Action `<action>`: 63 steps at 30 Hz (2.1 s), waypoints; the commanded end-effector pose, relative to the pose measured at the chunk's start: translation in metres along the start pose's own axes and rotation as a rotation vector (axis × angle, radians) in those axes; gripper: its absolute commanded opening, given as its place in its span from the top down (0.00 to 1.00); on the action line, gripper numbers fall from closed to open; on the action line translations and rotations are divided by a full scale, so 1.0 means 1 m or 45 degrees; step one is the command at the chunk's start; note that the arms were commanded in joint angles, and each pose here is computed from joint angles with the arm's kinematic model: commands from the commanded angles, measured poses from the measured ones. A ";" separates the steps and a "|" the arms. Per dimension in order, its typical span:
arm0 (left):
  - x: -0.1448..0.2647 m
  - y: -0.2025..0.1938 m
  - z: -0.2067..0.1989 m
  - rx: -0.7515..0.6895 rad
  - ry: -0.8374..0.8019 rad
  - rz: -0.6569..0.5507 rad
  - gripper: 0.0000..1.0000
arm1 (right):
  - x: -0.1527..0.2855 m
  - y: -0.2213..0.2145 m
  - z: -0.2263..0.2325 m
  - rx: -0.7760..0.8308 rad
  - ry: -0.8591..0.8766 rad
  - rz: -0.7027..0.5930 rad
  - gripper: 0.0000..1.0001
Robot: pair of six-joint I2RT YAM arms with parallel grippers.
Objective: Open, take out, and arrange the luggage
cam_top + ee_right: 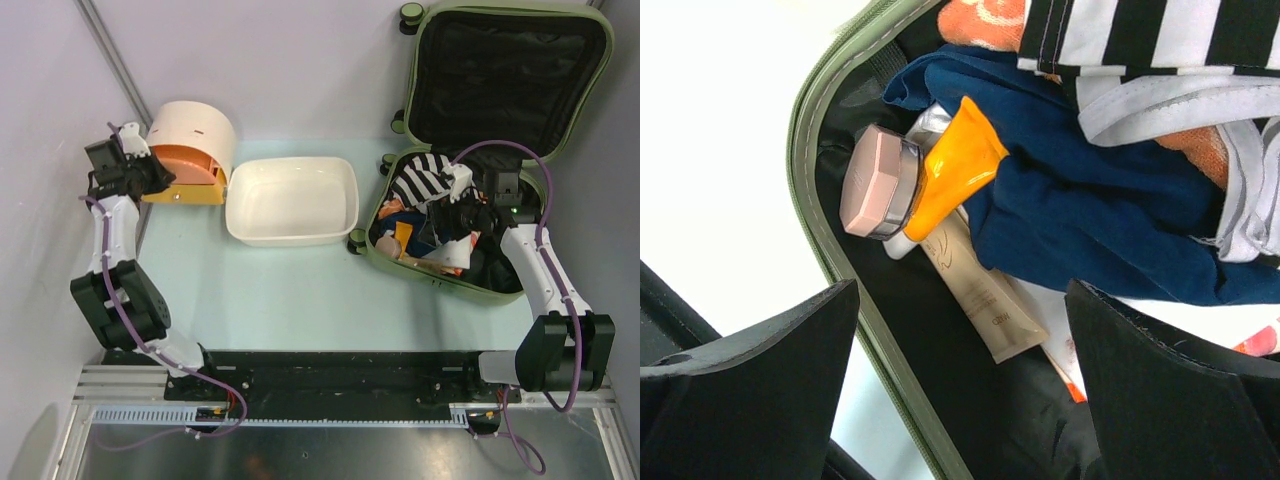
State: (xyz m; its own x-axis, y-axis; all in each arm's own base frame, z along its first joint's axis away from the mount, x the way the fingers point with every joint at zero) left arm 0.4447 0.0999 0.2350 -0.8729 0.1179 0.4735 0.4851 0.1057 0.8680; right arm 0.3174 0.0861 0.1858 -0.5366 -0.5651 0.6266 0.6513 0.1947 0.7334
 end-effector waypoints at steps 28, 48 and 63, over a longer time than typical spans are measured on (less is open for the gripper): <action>0.129 0.060 -0.083 -0.214 -0.230 -0.336 0.13 | -0.061 -0.001 0.048 -0.275 0.212 0.103 0.20; 0.132 0.056 -0.114 -0.259 -0.317 -0.344 0.13 | -0.091 -0.021 0.058 -0.342 0.279 0.221 0.64; 0.140 0.006 -0.304 -1.255 -1.003 -0.533 0.00 | -0.018 0.113 0.108 -0.414 0.672 -0.269 1.00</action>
State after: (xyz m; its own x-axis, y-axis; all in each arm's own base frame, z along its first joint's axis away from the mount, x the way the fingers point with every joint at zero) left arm 0.3225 -0.1391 0.3572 -0.6682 0.7128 0.2130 -0.0605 -0.3373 0.9394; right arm 0.3507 0.1665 0.2040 -0.4464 -0.7788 0.4406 0.8125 -0.1464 0.5643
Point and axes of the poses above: each gripper's point midway between its finger pads, its own x axis back along the fingers, its own z axis along the line the jaws close on, y = z × x, the point moved 1 cm from there along x, back along the fingers, and after that the axes turned 4 degrees about -x, right-handed, at the moved point
